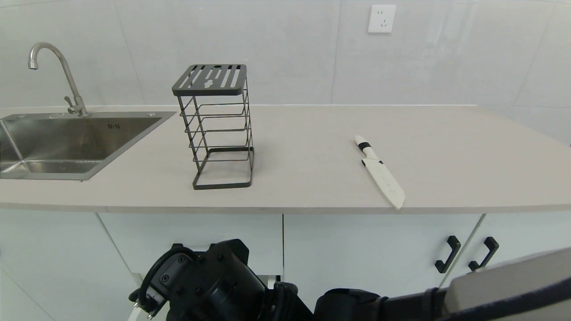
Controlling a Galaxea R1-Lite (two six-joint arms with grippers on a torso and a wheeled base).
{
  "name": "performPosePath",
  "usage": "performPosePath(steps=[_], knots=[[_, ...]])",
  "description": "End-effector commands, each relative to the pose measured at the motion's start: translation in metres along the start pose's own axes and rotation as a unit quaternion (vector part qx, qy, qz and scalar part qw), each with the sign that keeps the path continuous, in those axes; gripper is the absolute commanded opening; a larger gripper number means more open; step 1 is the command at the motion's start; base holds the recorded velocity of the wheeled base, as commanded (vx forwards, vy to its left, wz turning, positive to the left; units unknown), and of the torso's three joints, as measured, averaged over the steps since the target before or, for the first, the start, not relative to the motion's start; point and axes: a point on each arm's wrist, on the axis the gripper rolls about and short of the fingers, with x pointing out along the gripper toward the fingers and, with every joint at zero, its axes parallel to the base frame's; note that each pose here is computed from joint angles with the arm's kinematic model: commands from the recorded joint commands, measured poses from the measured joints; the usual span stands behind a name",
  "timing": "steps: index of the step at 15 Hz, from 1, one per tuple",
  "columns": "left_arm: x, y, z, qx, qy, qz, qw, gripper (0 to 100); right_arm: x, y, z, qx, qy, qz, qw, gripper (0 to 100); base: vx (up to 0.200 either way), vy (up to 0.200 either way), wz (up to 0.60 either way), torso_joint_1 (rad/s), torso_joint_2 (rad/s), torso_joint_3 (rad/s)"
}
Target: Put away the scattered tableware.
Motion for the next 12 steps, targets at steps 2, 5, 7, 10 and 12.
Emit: performPosePath(steps=[2,5,7,10,12], knots=[[0.000,0.000,0.000,0.000,0.001,0.000,1.0000,100,0.009,0.002,-0.008,-0.003,0.013,0.001,1.000,0,0.000,0.000,0.00,-0.124,0.43,0.312],[0.000,0.000,0.000,0.000,0.001,0.001,1.0000,100,0.013,-0.002,-0.011,0.000,0.013,-0.004,1.000,0,0.000,0.000,0.00,-0.107,0.45,0.341],[0.000,0.000,0.000,0.000,0.001,0.000,1.0000,100,0.018,-0.007,-0.014,0.004,0.020,-0.009,1.000,0,0.000,0.000,0.00,-0.078,0.45,0.386],[0.000,0.000,0.000,0.000,0.001,0.000,1.0000,100,0.027,-0.020,-0.021,0.013,0.028,-0.021,0.999,0,0.000,0.000,0.00,-0.033,0.35,0.299],[0.000,0.000,0.000,0.000,0.001,0.000,1.0000,100,0.036,-0.031,-0.022,0.027,0.006,-0.019,0.999,0,0.000,0.000,0.00,-0.032,0.10,0.095]])
